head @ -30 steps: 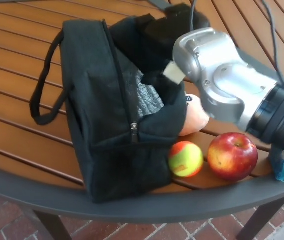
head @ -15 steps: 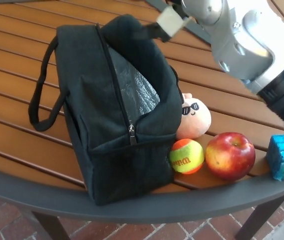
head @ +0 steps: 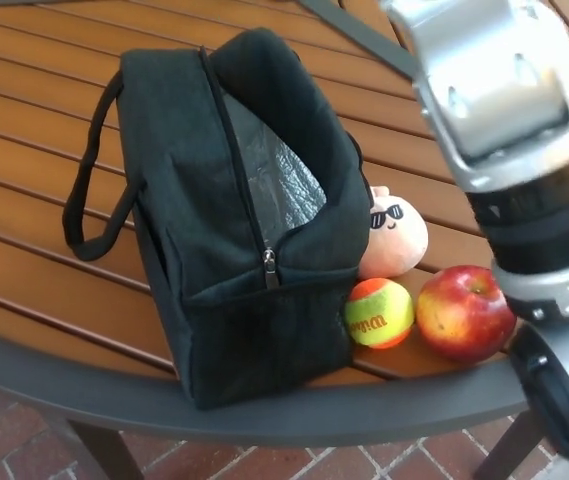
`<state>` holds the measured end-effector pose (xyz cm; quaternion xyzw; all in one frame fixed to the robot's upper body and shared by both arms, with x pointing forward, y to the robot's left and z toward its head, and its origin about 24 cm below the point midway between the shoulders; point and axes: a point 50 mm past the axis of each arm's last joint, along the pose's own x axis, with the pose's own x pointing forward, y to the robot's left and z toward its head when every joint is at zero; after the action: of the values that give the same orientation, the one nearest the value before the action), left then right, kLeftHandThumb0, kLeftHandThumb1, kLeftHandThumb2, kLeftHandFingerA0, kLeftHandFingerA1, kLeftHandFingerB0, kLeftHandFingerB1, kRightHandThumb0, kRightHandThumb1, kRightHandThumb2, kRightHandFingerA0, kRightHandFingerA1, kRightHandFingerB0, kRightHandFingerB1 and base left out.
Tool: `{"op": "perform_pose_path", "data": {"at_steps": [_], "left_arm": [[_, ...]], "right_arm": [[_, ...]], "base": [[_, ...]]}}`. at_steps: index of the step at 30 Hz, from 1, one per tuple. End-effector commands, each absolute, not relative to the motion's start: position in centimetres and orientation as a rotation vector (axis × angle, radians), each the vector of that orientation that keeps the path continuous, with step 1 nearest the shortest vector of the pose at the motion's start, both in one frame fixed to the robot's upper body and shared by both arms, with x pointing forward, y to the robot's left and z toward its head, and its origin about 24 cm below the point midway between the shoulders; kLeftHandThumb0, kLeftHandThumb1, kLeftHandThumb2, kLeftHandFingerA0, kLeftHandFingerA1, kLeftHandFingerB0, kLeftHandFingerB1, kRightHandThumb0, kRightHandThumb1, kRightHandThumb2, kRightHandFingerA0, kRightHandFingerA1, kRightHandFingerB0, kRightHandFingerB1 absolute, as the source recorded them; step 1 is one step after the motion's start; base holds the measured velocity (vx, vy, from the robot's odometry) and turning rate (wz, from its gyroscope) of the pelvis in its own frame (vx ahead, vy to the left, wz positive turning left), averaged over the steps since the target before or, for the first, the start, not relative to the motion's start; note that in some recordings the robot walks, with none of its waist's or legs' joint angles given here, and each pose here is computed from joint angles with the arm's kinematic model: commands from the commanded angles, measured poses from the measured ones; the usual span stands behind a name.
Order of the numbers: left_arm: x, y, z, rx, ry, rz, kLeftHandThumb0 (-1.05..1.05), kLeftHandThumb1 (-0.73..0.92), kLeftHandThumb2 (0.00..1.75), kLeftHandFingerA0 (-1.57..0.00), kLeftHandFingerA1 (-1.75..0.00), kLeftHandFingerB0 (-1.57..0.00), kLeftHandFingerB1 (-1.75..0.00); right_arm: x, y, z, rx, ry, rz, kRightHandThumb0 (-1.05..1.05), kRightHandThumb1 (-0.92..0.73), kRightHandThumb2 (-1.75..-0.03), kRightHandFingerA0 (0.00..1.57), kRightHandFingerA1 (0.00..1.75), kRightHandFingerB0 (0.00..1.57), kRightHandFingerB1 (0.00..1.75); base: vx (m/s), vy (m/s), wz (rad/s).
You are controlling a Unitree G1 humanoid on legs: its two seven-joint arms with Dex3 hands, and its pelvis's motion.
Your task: Pick up a rubric cube, an apple, a tennis ball, a soft toy, a bottle from the table and put it into the lunch box one by one
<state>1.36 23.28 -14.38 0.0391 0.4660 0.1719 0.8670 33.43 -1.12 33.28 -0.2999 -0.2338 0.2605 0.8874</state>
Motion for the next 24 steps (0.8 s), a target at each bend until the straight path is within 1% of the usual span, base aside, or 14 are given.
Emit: {"op": "perform_pose_path", "data": {"at_steps": [1,6,7,8,11,14,15,16,17,21,22,23,24], "left_arm": [[1.2,24.0,-13.9,0.041,0.940,0.442,0.15,0.47,1.18,-1.08,-1.24,-0.93,-1.07],[1.2,23.9,-13.9,0.037,0.940,0.448,0.15,0.47,1.18,-1.08,-1.24,-0.93,-1.07],[1.2,23.9,-13.9,0.043,0.935,0.447,0.19,0.49,1.18,-1.08,-1.13,-0.96,-1.02],[1.3,23.9,-13.9,0.024,0.926,0.461,0.22,0.50,1.22,-1.13,-1.17,-1.02,-1.07],[1.7,24.1,-13.9,0.019,0.905,0.472,0.20,0.50,1.21,-1.10,-1.15,-1.00,-1.05],[1.8,24.0,-13.7,-0.009,0.884,0.484,0.22,0.51,1.23,-1.14,-1.18,-1.03,-1.08],[1.9,24.0,-13.7,-0.021,0.881,0.493,0.20,0.51,1.20,-1.16,-1.19,-1.01,-1.07],[2.0,24.0,-13.7,-0.027,0.880,0.498,0.20,0.51,1.20,-1.16,-1.19,-1.01,-1.07],[2.1,23.9,-13.6,-0.025,0.879,0.498,0.15,0.45,1.22,-1.04,-1.34,-0.90,-1.13],[2.2,23.9,-13.6,-0.014,0.879,0.490,0.15,0.45,1.22,-1.04,-1.34,-0.90,-1.13],[2.3,23.9,-13.6,-0.017,0.881,0.494,0.19,0.52,1.18,-1.10,-1.16,-0.95,-1.03],[2.3,23.8,-13.6,-0.021,0.884,0.499,0.19,0.52,1.18,-1.10,-1.16,-0.95,-1.03],[2.5,23.8,-13.6,-0.016,0.886,0.499,0.17,0.53,1.17,-1.10,-1.14,-0.93,-1.01]], "right_arm": [[30.8,-16.1,27.3,-0.270,-0.234,0.263,-0.72,-0.70,-0.61,0.00,0.33,0.14,0.27],[30.4,-16.7,26.6,-0.285,-0.210,0.270,-0.72,-0.70,-0.61,0.00,0.33,0.14,0.27],[29.9,-19.1,25.1,-0.414,-0.115,0.270,-0.76,-0.70,-0.61,0.00,0.09,0.08,0.26],[29.1,-21.6,24.0,-0.593,-0.051,0.248,-0.99,-0.63,-0.96,0.00,0.01,0.10,0.10],[27.2,-25.4,22.8,-0.918,0.077,0.237,-0.98,-0.63,-0.95,0.00,0.00,0.09,0.10],[26.6,-26.0,22.4,-0.981,0.121,0.237,-0.97,-0.63,-0.96,0.00,0.00,0.08,0.12],[26.4,-26.4,22.0,-0.999,0.140,0.239,-0.92,-0.59,-0.91,0.00,0.03,0.12,0.20],[26.3,-26.6,21.7,-1.010,0.153,0.243,-0.92,-0.59,-0.91,0.00,0.03,0.12,0.20],[26.1,-26.9,21.3,-1.029,0.172,0.251,-0.91,-0.58,-0.90,0.00,0.03,0.12,0.20],[25.9,-27.0,21.2,-1.047,0.184,0.264,-0.91,-0.58,-0.90,0.00,0.03,0.12,0.20],[25.9,-27.0,21.0,-1.059,0.190,0.270,-0.77,-0.58,-0.77,0.00,0.09,0.08,0.25],[25.9,-27.1,20.7,-1.075,0.198,0.279,-0.77,-0.58,-0.77,0.00,0.09,0.08,0.25],[26.2,-27.1,20.2,-1.095,0.207,0.291,-0.78,-0.52,-0.90,0.00,0.17,0.12,0.34]], "base": [[0.00,0.000,0.00],[0.00,0.000,0.00],[0.00,0.000,0.00],[0.00,0.000,0.00],[0.00,0.000,0.00],[0.00,0.000,0.00],[0.00,0.000,0.00],[0.00,0.000,0.00],[0.00,0.000,0.00],[0.00,0.000,0.00],[0.00,0.000,0.00],[0.00,0.000,0.00],[0.00,0.000,0.00]]}}
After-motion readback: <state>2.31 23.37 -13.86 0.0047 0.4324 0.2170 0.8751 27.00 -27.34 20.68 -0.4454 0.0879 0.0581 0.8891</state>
